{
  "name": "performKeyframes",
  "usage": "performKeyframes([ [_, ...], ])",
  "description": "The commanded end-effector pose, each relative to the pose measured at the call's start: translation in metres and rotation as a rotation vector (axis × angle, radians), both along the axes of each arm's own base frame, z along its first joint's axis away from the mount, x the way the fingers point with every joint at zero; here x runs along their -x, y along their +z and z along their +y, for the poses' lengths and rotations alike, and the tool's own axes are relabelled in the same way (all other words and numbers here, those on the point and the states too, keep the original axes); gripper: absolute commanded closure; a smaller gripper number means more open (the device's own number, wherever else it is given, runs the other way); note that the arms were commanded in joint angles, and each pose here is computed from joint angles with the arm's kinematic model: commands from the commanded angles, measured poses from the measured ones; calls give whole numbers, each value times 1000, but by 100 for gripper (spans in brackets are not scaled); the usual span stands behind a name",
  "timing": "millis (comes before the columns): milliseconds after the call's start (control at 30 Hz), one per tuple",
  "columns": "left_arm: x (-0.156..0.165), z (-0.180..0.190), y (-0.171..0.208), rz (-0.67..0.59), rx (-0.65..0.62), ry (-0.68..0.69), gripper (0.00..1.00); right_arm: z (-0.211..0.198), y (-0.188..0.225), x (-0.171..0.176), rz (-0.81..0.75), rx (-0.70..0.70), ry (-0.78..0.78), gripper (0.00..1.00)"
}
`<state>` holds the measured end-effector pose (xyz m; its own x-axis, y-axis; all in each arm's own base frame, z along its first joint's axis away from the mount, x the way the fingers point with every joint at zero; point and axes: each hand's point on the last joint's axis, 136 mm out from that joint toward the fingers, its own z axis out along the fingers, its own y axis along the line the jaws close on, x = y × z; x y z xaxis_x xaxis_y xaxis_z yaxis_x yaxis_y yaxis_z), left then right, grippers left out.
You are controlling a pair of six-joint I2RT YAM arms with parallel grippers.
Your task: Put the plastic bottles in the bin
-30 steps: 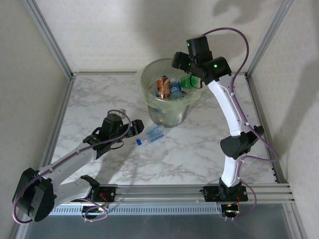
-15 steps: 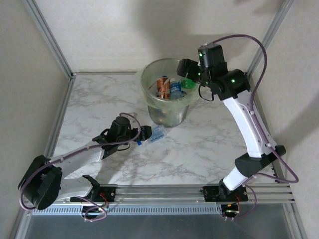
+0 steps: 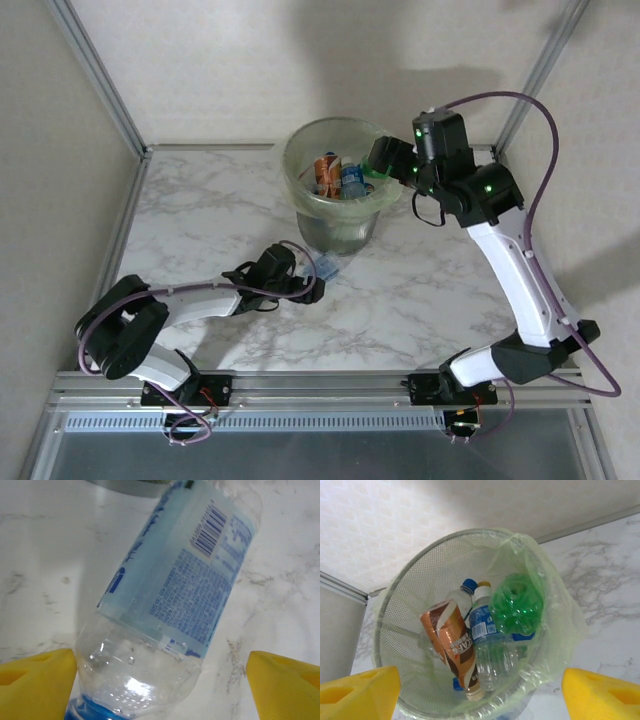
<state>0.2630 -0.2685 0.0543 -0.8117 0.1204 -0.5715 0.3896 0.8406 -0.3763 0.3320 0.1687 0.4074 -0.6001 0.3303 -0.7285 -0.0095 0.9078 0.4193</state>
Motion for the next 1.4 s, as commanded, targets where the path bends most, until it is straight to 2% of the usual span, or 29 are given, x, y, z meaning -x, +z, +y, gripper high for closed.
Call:
performKeyframes([
  [0, 3, -12, -1, -25, -46, -45, 17, -7, 6, 8, -18, -18, -27, 15],
  [167, 6, -19, -11, -5, -66, -54, 24, -16, 8, 17, -25, -19, -44, 15],
  [600, 9, -20, -5, -51, -125, -44, 40, -25, 5, 28, -26, -26, -61, 17],
  [667, 12, -19, -3, -50, -128, -45, 40, -26, 6, 29, -28, -28, -60, 17],
  [900, 35, -7, 0, -54, -186, -65, 32, -28, 5, 33, -25, -34, -62, 17],
  [1033, 41, 3, 3, -55, -176, -47, 30, -29, 4, 35, -24, -43, -62, 15],
  [1200, 43, 0, -6, -35, -172, -53, 35, -27, 6, 36, -24, -57, -54, 15],
  [1367, 47, -8, -15, -23, -186, -75, 36, -27, 11, 37, -30, -65, -52, 15],
])
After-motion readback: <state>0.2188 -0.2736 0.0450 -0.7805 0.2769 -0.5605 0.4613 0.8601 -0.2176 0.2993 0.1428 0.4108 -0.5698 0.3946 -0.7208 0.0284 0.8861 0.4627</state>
